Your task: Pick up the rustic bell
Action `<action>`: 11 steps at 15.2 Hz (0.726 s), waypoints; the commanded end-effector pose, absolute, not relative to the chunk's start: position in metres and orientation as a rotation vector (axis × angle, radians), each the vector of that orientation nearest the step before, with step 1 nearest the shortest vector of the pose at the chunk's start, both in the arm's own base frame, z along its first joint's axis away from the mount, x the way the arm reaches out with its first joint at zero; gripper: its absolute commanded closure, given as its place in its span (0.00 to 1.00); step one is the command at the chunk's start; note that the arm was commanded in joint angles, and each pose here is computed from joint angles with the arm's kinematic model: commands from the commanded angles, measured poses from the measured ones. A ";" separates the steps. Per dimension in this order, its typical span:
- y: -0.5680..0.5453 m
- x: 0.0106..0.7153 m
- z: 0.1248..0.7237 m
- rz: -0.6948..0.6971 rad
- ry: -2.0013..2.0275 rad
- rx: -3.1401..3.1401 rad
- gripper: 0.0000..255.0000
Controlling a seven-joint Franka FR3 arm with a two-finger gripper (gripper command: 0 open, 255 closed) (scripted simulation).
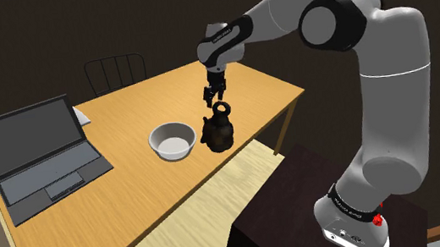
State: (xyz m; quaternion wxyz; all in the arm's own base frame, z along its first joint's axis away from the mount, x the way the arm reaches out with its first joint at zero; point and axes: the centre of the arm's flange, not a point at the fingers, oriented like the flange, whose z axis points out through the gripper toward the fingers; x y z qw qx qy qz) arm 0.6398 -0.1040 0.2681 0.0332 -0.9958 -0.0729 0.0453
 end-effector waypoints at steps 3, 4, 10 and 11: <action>-0.103 0.640 0.244 0.139 -0.225 -3.064 0.00; -0.103 0.640 0.244 0.139 -0.225 -3.064 0.00; -0.104 0.640 0.244 0.139 -0.225 -3.064 1.00; -0.104 0.640 0.244 0.139 -0.225 -3.064 1.00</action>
